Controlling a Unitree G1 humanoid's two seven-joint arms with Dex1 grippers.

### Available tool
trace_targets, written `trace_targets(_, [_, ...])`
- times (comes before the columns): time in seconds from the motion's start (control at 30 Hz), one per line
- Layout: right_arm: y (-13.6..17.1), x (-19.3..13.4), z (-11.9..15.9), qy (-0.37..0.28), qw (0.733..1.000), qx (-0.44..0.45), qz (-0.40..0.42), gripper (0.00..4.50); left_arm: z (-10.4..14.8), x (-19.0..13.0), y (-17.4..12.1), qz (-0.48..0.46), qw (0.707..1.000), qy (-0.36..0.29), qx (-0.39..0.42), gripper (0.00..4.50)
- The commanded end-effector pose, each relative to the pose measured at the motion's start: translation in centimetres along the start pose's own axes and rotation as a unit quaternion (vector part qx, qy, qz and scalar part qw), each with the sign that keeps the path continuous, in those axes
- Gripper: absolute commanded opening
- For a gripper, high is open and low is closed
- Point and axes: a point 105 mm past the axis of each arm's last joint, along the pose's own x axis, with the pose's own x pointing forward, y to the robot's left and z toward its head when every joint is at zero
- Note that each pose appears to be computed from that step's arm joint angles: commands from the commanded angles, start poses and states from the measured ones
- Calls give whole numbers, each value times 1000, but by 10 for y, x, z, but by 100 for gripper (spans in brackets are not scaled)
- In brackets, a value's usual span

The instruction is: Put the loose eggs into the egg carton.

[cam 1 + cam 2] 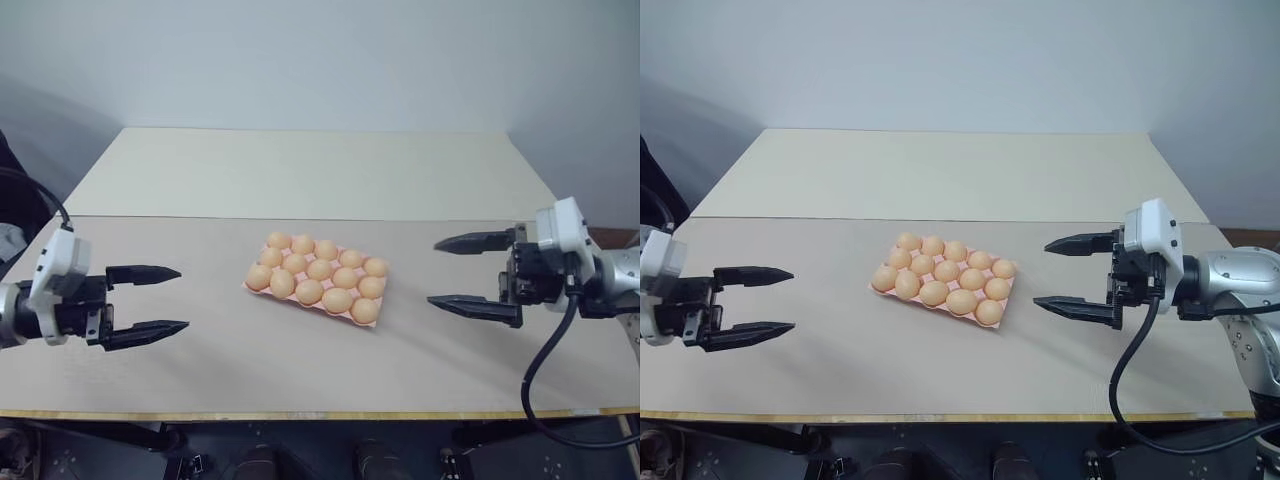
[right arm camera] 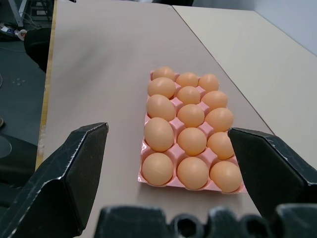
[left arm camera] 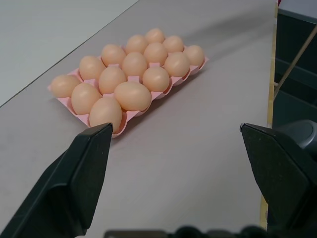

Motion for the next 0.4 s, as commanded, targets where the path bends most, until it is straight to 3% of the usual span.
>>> trace_targets(0.03, [0, -1, 9, -6, 1000, -27, -2, 450, 12, -3, -1, 14, 1000, -12, 21, 448])
trace_targets(0.4, [0, 0, 10, -6, 1000, -29, -1, 450, 13, -1, -1, 20, 1000, -9, 20, 448])
